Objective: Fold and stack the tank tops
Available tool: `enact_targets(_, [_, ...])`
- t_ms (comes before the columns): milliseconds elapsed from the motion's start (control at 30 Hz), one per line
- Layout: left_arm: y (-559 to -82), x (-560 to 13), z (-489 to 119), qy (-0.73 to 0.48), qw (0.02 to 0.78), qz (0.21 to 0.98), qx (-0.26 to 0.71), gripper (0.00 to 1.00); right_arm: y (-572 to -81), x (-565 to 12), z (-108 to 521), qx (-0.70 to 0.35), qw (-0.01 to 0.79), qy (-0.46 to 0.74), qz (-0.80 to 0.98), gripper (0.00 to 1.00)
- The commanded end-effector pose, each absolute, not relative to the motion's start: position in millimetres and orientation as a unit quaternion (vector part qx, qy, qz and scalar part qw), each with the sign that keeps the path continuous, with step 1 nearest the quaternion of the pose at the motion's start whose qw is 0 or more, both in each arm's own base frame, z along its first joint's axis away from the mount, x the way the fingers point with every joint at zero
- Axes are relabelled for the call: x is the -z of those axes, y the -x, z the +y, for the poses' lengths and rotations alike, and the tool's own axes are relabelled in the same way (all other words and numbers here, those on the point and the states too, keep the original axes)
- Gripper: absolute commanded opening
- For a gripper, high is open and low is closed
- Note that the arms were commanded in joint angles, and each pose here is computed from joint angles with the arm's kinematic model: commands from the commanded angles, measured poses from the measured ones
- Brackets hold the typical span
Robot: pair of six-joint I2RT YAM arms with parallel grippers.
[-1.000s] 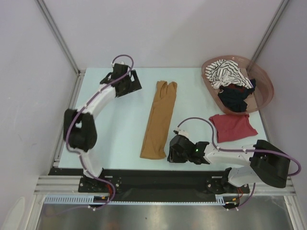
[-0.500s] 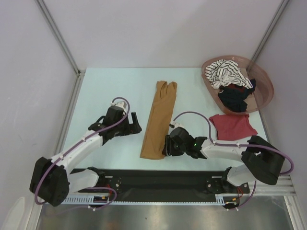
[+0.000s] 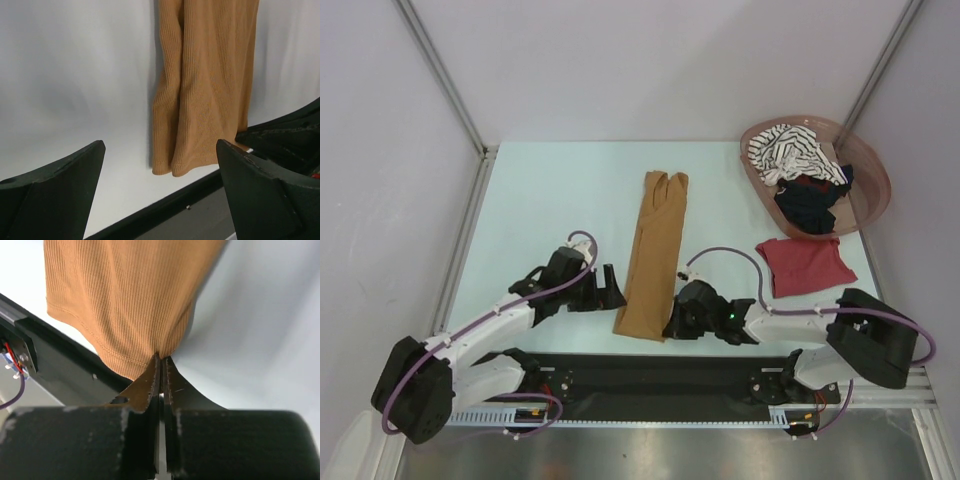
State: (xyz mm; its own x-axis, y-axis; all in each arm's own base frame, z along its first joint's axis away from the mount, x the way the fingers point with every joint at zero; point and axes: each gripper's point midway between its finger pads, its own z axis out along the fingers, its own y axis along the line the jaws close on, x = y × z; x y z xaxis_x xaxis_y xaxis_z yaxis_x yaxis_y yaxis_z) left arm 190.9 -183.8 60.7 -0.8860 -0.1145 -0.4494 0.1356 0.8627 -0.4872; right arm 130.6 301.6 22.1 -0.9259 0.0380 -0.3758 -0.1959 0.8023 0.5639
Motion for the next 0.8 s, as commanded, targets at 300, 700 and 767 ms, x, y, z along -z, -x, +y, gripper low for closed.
enact_targets(300, [-142, -54, -233, -0.054, 0.180, 0.928, 0.322, 0.97, -107, -26, 249, -0.271, 0.184, -0.018, 0.945, 0.47])
enact_targets(700, [-110, -21, -218, -0.033, 0.135, 0.950, 0.280, 0.87, -109, -34, 260, -0.302, 0.197, -0.012, 0.933, 0.49])
enact_targets(767, [-111, -18, -219, -0.033, 0.133, 0.951, 0.276, 0.86, -112, -39, 267, -0.310, 0.201, -0.010, 0.929, 0.49])
